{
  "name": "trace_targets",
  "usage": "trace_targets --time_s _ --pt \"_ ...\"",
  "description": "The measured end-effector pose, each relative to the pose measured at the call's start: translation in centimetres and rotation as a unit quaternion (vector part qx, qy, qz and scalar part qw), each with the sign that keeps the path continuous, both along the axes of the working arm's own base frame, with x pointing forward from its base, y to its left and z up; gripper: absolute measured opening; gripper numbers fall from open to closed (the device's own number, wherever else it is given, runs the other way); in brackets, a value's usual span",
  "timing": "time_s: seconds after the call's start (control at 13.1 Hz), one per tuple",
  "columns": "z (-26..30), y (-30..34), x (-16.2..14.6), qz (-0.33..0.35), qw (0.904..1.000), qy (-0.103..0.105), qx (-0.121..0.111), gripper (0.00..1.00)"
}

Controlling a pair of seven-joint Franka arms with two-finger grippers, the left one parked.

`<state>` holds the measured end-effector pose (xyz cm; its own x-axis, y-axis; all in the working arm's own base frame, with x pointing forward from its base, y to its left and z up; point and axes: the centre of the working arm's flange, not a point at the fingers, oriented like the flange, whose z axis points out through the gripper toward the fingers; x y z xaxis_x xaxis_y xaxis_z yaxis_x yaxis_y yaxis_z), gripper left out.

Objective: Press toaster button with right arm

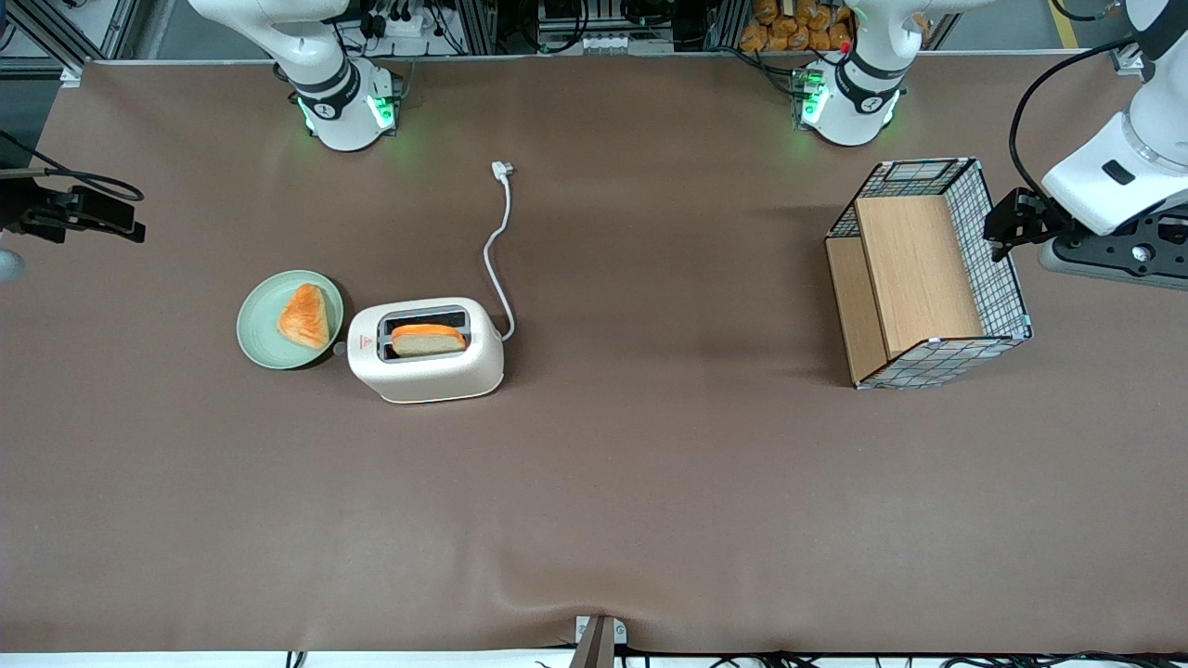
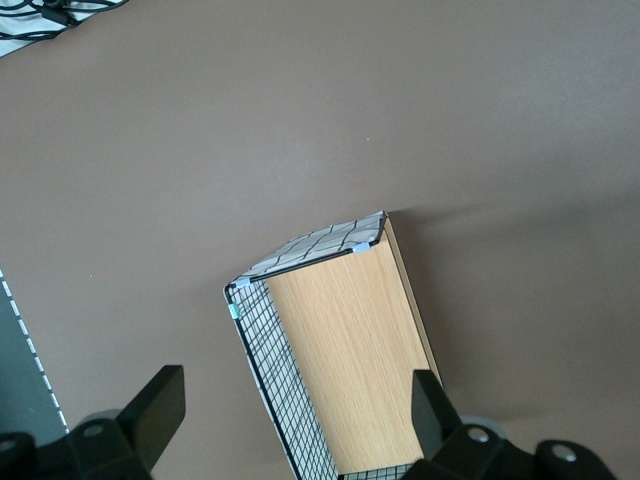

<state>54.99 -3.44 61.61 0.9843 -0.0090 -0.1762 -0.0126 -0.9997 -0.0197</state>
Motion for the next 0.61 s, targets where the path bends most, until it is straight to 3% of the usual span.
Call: trace_targets --time_s 0.61 --pt "-0.33 0.06 -0.01 0.001 1.0000 0.004 0.001 1.00"
